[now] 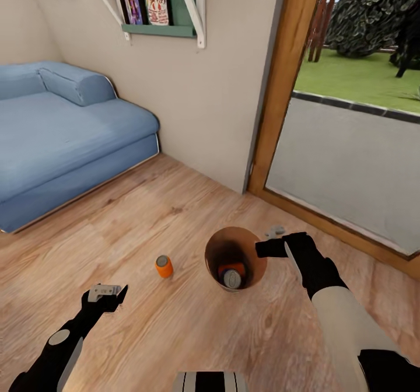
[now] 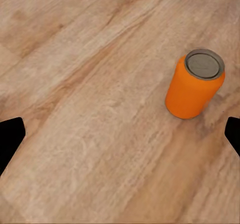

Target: Put the three can of soda from the living room inside the tash can in the kitchen.

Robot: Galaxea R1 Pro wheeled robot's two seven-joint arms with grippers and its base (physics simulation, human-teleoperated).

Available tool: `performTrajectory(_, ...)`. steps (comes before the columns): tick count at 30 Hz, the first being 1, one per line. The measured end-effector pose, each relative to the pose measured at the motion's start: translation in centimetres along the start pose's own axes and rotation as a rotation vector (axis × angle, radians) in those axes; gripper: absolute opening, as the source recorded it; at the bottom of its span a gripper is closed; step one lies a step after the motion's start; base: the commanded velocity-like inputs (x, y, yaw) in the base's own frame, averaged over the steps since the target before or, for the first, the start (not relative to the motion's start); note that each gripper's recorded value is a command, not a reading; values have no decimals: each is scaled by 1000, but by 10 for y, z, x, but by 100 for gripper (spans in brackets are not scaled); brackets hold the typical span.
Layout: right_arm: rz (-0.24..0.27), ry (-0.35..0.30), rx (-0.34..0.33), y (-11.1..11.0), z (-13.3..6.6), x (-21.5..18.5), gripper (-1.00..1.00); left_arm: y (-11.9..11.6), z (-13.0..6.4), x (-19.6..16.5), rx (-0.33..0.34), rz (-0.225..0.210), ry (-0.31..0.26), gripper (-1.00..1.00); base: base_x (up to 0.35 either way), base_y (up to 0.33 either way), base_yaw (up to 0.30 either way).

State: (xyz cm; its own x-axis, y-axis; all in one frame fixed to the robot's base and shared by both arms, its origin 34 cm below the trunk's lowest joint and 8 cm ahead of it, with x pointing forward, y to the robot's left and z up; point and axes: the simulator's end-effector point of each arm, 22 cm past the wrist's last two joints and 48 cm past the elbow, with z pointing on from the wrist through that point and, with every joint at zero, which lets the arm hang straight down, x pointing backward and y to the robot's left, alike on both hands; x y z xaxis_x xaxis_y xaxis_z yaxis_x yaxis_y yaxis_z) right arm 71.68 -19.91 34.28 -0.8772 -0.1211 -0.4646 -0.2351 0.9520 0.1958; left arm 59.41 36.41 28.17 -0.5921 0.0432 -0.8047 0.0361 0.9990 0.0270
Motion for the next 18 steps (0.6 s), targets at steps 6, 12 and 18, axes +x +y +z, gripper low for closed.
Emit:
performTrajectory(6, 1, 0, -1, 0, 0, 0, -100, 0, 0, 0, 0, 0, 0, 100, 325, 0, 243)
performTrajectory(12, 1, -1, -1, 0, 0, 0, -100, -1, 0, 1, 1, -1, 1, 100, 325, 0, 247)
performTrajectory(18, 6, -1, -5, 1, 0, 0, -100, -1, 0, 2, 3, -3, 5, 100, 324, 0, 130)
